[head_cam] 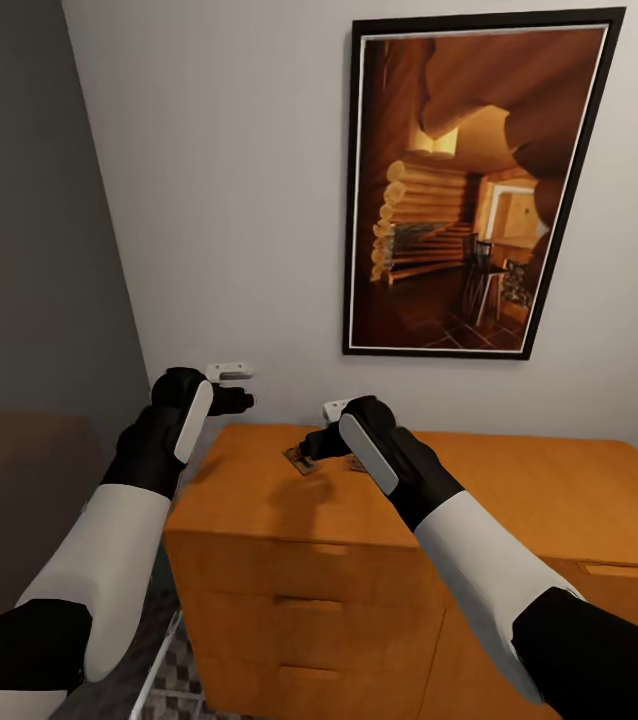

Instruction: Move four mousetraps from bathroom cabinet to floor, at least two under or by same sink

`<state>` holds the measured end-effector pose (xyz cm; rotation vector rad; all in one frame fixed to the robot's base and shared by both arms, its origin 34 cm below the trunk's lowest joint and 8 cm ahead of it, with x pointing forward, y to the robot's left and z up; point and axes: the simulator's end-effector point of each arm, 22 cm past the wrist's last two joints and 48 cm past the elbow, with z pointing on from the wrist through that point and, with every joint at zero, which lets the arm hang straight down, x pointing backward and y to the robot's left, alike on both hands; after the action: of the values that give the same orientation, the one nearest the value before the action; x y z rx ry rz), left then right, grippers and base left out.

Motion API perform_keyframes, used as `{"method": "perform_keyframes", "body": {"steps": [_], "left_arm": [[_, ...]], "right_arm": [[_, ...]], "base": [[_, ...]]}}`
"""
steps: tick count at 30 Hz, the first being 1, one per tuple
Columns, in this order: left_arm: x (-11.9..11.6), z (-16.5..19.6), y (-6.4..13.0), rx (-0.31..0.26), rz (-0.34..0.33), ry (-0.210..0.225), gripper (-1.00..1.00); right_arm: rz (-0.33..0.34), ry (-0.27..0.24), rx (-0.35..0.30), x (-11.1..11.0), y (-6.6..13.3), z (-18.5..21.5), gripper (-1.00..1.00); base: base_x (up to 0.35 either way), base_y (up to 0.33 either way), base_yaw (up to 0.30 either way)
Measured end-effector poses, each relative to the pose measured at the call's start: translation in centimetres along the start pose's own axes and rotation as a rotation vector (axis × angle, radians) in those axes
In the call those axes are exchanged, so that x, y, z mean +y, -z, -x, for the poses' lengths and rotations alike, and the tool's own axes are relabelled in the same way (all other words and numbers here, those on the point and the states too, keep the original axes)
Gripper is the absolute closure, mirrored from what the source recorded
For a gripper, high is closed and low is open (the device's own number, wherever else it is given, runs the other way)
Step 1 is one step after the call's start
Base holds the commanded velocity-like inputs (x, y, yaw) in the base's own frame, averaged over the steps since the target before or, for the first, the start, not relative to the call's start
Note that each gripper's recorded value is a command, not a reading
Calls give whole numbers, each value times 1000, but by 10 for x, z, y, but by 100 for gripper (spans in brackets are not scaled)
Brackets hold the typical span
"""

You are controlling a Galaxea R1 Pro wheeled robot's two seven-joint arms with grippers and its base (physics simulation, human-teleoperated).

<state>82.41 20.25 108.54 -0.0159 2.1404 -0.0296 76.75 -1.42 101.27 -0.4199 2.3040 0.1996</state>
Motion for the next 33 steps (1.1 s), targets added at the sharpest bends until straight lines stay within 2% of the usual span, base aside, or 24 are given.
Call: {"method": "perform_keyframes", "body": {"steps": [9, 33], "left_arm": [[0, 0, 0, 1, 0, 0, -100], [-1, 0, 0, 0, -3, 1, -100]], "right_arm": [[-1, -1, 0, -1, 0, 0, -100], [-6, -1, -3, -2, 1, 1, -100]], "base": [[0, 0, 122], [0, 0, 9]]}}
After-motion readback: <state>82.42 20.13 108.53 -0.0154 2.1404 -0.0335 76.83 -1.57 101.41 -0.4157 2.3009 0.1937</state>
